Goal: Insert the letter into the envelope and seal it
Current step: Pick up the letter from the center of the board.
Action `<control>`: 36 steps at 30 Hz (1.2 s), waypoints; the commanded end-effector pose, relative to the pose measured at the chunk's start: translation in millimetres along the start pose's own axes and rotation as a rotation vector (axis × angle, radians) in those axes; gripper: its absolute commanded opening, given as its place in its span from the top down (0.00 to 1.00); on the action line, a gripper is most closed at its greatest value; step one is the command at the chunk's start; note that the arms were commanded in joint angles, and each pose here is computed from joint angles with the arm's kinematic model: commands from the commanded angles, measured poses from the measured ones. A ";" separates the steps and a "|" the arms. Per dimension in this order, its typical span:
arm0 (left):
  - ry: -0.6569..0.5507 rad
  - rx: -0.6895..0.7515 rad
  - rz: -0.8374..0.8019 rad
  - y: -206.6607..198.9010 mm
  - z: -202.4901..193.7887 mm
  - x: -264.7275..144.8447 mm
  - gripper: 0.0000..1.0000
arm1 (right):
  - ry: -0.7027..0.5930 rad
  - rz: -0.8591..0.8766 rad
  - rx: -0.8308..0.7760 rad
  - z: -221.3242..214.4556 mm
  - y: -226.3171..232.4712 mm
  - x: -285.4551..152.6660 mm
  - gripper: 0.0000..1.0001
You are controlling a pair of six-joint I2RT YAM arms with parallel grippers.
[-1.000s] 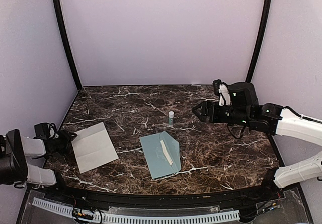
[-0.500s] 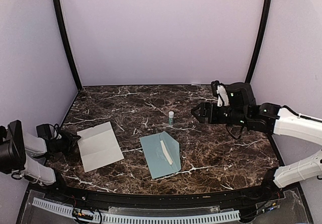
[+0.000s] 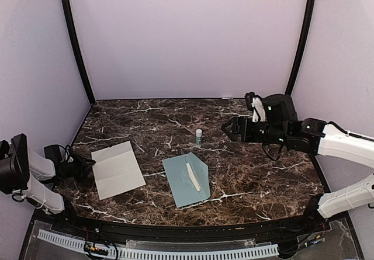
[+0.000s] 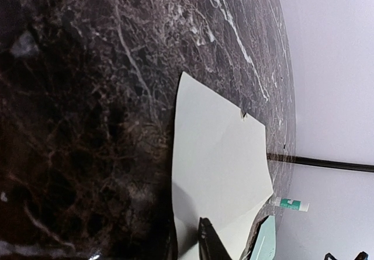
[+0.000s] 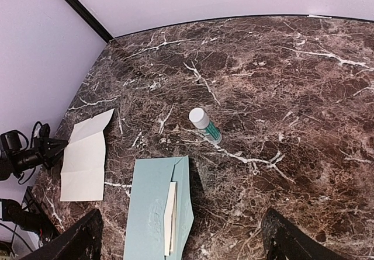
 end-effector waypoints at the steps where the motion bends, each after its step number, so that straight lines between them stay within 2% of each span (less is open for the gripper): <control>1: 0.017 0.015 -0.024 -1.8 -3.3 0.3 0.87 | -0.040 0.018 0.008 13.6 4.8 -2.8 0.10; 11: 0.014 0.111 -0.147 -25.9 -10.2 -7.5 1.00 | -0.042 0.026 0.009 14.9 6.1 -3.7 0.10; 16: 0.048 0.166 -0.252 -47.8 -13.8 -12.0 1.00 | -0.044 0.031 0.004 15.9 6.9 -5.0 0.10; 20: 0.073 0.284 -0.351 -96.5 -8.6 -23.3 1.00 | -0.048 0.047 -0.043 18.6 9.2 -6.4 0.10; 23: 0.141 0.376 -0.426 -136.4 -17.9 -32.7 1.00 | -0.054 0.101 -0.100 24.3 15.6 -8.5 0.10; 28: 0.276 0.557 -0.550 -204.2 -43.2 -47.8 1.00 | -0.053 0.299 -0.208 40.1 38.8 -13.7 0.08; 36: 0.484 0.715 -0.666 -269.4 -93.9 -50.7 1.00 | -0.072 0.506 -0.342 59.3 77.5 -25.4 0.08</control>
Point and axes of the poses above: each gripper's point midway between its finger pads, its own x axis out along the fingers, its own y axis along the line the jaws close on, z = x × y, the point moved 10 cm from there along -x, back along the fingers, and after that the axes turned 5 degrees about -x, right-handed, at the moved point
